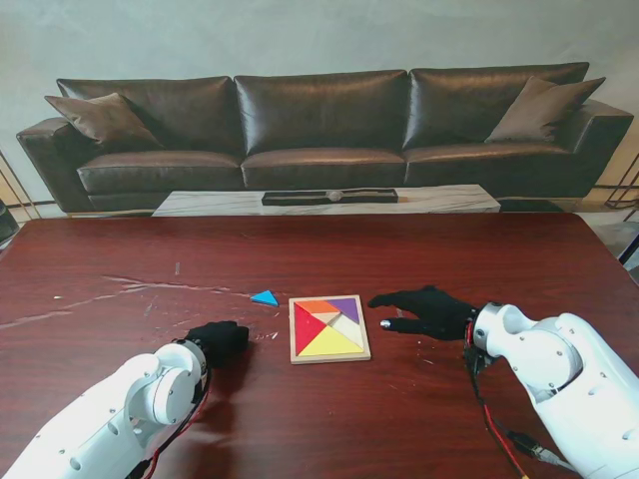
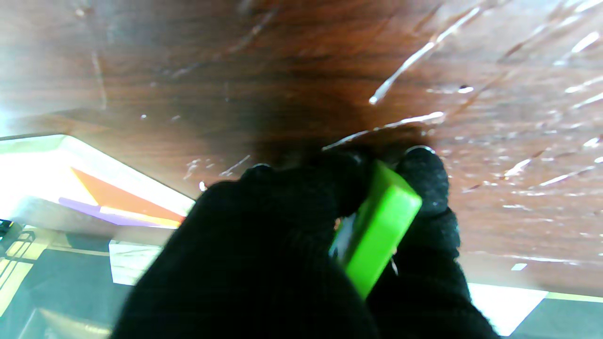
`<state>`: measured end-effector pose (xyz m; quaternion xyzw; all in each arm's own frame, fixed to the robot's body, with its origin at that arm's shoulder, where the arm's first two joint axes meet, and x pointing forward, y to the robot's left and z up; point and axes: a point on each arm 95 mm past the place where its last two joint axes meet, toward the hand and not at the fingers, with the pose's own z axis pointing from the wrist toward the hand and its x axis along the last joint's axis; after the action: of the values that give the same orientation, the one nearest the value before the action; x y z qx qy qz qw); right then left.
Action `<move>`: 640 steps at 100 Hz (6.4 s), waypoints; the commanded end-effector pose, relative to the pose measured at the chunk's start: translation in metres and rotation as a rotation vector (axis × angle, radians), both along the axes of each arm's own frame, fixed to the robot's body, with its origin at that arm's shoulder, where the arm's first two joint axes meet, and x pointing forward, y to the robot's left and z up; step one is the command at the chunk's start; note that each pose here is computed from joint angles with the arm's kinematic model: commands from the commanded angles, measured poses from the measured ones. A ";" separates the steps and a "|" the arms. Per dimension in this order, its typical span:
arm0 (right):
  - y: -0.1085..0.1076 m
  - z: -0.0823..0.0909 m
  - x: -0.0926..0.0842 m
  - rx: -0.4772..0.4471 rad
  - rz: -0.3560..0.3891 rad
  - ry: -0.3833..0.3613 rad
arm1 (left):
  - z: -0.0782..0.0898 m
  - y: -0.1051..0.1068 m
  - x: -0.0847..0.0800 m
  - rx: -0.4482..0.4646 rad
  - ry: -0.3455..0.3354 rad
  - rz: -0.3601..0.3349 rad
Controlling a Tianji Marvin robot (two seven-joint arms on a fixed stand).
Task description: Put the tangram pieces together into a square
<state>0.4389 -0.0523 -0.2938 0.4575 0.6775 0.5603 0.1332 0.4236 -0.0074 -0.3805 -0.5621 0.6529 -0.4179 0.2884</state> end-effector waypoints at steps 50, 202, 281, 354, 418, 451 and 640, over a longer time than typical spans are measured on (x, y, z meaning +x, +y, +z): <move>-0.002 0.003 -0.004 -0.009 -0.005 -0.007 | 0.028 -0.036 0.028 0.002 -0.084 -0.189; -0.023 0.008 -0.019 -0.027 -0.044 -0.031 | 0.014 -0.152 0.071 0.039 -0.150 -0.681; -0.024 0.009 -0.017 -0.035 -0.055 -0.028 | 0.007 -0.151 0.062 0.061 -0.092 -0.708; -0.019 0.009 -0.015 -0.040 -0.054 -0.020 | 0.026 -0.147 0.048 -0.033 -0.219 -0.660; -0.014 0.008 -0.015 -0.037 -0.041 -0.020 | 0.016 -0.107 0.047 0.078 -0.184 -0.563; -0.015 0.009 -0.015 -0.042 -0.044 -0.019 | 0.006 -0.119 0.046 -0.037 -0.246 -0.559; -0.019 0.008 -0.015 -0.049 -0.061 -0.014 | 0.010 -0.162 0.051 -0.135 -0.333 -0.628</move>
<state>0.4247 -0.0730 -0.2841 0.4704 0.6734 0.5451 0.1678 0.4761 -0.1689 -0.3747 -0.2784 0.7099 -0.6114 0.2114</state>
